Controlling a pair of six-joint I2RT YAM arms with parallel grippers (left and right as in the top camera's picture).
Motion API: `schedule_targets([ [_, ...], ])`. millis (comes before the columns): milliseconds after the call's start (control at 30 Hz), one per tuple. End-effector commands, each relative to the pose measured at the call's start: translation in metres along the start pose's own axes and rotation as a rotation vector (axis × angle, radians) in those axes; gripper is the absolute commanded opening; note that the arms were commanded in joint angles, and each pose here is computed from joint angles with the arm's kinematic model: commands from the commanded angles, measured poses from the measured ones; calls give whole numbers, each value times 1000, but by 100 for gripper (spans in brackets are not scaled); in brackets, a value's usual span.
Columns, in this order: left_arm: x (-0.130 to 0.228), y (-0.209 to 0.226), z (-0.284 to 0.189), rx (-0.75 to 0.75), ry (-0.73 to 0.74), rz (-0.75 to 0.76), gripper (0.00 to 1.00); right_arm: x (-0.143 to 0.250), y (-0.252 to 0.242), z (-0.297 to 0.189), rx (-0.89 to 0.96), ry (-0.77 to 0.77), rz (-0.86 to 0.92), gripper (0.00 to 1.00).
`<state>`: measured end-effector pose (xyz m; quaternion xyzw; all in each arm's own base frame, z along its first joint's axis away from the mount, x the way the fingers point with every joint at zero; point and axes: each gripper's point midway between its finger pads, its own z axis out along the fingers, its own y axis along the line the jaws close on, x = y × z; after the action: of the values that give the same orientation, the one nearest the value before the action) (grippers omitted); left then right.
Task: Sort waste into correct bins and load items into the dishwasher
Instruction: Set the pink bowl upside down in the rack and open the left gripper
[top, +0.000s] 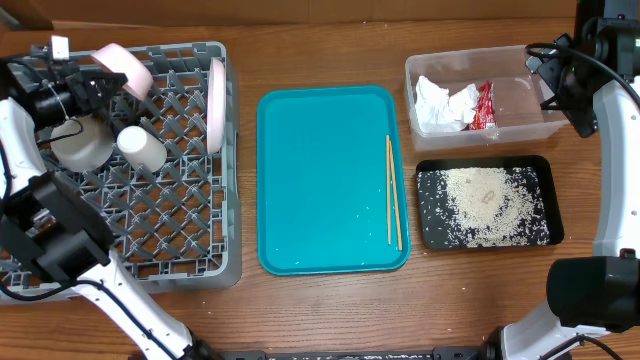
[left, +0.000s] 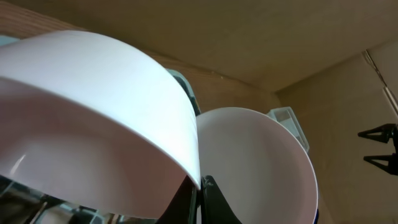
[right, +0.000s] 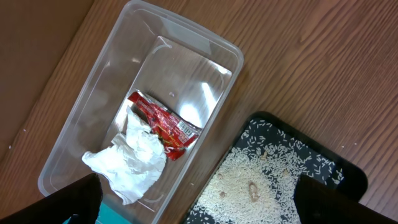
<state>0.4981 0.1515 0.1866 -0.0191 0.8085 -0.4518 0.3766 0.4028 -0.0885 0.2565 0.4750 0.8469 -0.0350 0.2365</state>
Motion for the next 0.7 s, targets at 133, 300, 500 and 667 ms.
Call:
schedule_targets([
  [133, 4, 12, -12, -32, -7, -35, 4, -4, 1, -6, -11, -17, -3, 100],
  [300, 4, 12, -11, -31, -5, -34, 4, -4, 1, -6, -11, -17, -3, 100],
  [500, 9, 17, -13, -63, 12, -73, 9, -4, 1, -6, -11, -17, -3, 100],
  [667, 18, 42, -24, -206, 35, -236, 4, -4, 1, -6, -11, -17, -3, 100],
])
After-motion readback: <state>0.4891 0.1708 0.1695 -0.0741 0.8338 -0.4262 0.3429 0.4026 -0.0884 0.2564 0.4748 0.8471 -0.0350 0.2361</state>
